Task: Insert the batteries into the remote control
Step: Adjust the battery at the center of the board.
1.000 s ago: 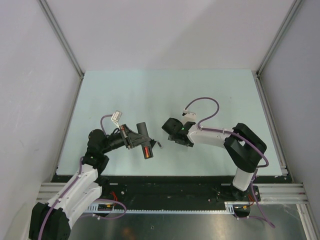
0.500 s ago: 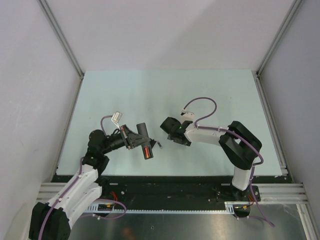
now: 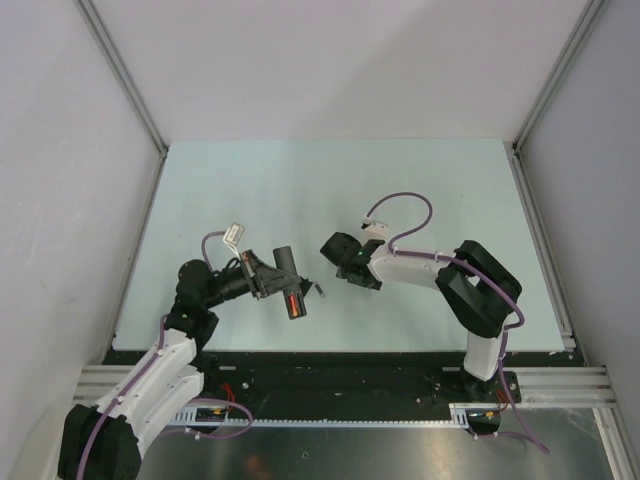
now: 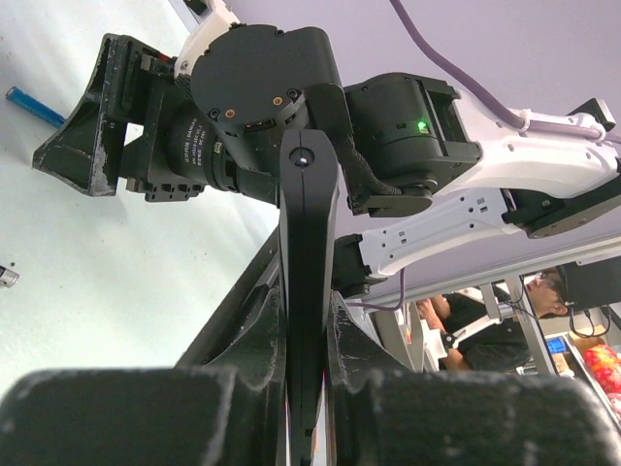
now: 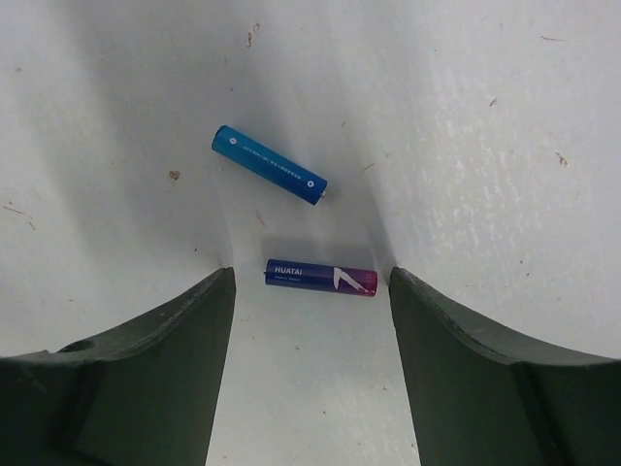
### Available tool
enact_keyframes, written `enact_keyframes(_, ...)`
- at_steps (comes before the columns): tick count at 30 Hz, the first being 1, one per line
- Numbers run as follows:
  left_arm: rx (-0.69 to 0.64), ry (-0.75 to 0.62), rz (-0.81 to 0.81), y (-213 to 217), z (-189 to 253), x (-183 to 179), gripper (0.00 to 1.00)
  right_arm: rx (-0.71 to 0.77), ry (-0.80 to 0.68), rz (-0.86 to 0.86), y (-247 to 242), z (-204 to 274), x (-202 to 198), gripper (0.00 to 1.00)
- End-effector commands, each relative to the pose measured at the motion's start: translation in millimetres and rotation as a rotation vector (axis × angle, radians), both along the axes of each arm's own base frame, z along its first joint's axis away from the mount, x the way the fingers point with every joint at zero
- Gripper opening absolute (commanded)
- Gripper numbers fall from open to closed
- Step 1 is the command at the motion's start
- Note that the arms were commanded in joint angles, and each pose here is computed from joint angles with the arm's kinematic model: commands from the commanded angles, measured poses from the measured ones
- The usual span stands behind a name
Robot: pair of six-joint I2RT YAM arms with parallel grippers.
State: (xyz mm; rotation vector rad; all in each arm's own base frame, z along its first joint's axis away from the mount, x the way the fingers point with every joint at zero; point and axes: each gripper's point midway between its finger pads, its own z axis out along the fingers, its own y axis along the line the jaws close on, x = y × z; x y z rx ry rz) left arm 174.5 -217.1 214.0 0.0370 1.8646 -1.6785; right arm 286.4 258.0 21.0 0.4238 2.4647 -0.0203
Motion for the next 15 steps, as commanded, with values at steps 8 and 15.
enact_keyframes(8, -0.012, -0.039, 0.002, -0.4, 6.1, -1.4, 0.0, -0.046, 0.011, 0.015, -2.1, -6.5, 2.2, 0.63)
enact_keyframes(15, -0.012, -0.041, 0.004, -0.1, 5.5, -2.0, 0.0, -0.048, 0.033, 0.022, -2.4, -12.5, 0.4, 0.55)
